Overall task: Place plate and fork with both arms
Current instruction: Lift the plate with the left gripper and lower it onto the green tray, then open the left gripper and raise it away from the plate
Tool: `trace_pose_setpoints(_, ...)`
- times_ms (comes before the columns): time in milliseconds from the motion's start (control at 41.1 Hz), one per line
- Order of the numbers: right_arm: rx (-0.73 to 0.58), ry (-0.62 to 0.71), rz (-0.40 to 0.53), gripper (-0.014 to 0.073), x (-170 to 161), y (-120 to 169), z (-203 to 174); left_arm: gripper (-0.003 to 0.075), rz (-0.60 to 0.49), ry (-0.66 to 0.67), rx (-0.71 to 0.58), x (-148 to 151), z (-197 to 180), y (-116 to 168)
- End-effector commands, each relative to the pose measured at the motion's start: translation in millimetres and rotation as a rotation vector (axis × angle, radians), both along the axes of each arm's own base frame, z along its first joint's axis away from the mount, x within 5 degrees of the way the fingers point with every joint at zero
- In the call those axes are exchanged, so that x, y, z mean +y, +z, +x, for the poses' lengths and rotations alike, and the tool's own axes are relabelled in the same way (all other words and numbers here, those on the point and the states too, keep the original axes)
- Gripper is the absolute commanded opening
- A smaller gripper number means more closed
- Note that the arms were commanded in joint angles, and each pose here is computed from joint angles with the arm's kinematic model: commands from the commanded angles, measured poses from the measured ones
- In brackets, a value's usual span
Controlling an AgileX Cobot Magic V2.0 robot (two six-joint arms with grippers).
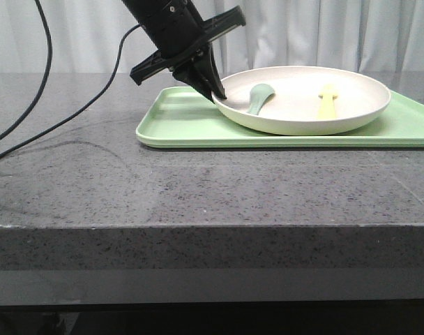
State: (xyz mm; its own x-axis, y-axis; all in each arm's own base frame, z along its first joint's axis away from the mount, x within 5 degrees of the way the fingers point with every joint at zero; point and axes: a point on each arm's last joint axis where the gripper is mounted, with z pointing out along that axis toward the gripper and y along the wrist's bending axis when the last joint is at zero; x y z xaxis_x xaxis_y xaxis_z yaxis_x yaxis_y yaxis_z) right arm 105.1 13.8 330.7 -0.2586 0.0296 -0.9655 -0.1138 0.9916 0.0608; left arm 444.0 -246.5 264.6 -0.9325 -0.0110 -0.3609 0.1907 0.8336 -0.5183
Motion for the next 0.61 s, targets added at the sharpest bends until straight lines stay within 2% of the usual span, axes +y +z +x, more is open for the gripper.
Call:
trace_pose_setpoints(0, -0.103, 0.000, 0.002, 0.0634, 0, 18, 2, -0.0018, -0.094, 0.018, -0.093, -2, -11, 50)
trace_pose_setpoints(243, -0.104, 0.000, 0.002, 0.0634, 0, 18, 2, 0.0004, -0.094, 0.019, -0.092, -2, -11, 50)
trace_pose_setpoints(316, -0.104, 0.000, 0.002, 0.0634, 0, 18, 2, 0.0069, -0.094, 0.019, -0.091, -2, -12, 50)
trace_pose_setpoints(486, -0.104, 0.000, 0.002, 0.0634, 0, 18, 2, 0.0306, -0.095, 0.016, -0.096, -2, -12, 53)
trace_pose_setpoints(584, -0.104, 0.000, 0.002, 0.0634, 0, 18, 2, 0.0408, -0.099, -0.007, -0.128, -2, -13, 64)
